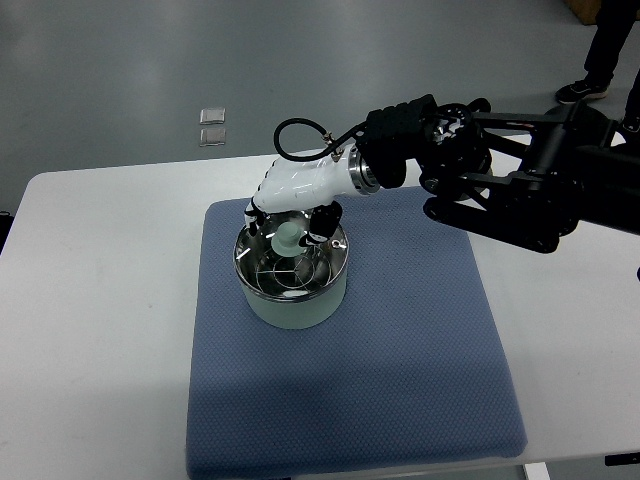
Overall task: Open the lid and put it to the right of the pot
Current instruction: 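Lower the right hand and close its fingers around the green lid knob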
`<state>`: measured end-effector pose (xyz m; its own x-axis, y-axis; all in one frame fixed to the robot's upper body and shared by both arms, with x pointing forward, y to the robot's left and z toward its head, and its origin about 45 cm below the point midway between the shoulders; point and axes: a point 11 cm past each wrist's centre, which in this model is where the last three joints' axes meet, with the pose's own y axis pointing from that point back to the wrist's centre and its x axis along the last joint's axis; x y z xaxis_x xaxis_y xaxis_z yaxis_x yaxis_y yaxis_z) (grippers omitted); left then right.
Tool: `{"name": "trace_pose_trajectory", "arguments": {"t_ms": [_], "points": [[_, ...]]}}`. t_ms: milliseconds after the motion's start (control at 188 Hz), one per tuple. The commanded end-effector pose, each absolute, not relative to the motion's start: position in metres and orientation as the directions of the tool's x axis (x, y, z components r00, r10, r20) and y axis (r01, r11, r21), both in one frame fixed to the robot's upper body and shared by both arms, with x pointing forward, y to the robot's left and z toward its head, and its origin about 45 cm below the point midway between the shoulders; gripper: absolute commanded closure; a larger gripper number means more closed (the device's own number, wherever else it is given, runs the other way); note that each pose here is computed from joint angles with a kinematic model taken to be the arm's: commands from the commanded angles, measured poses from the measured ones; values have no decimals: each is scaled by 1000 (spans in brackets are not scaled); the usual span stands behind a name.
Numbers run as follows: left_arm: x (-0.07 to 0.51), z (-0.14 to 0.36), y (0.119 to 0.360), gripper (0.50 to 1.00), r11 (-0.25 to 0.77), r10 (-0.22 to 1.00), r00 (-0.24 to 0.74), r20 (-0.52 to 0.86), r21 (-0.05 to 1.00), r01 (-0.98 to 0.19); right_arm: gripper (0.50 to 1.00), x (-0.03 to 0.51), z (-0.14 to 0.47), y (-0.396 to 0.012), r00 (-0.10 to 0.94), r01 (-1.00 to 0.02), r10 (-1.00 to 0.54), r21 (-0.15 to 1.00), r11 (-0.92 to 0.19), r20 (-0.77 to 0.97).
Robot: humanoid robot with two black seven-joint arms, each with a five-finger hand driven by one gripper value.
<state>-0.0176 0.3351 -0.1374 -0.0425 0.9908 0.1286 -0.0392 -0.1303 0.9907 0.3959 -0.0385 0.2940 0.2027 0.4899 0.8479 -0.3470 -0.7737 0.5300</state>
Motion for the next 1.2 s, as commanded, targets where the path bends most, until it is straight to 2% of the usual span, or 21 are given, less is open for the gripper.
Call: {"name": "trace_pose_trajectory", "arguments": {"t_ms": [0, 586, 805, 1194], "points": [[-18, -137, 335, 500, -130, 991, -43, 128, 991, -38, 771, 398, 292, -40, 195, -355, 495, 532, -769, 846], [-18, -137, 335, 500, -130, 991, -43, 128, 991, -38, 775, 398, 289, -41, 194, -356, 506, 541, -762, 840], [-18, -137, 335, 500, -130, 991, -43, 128, 991, -40, 801, 397, 286, -42, 195, -353, 513, 548, -759, 836], [-17, -137, 335, 500, -130, 991, -42, 128, 991, -41, 810, 398, 287, -44, 194, -356, 515, 550, -756, 835]]}}
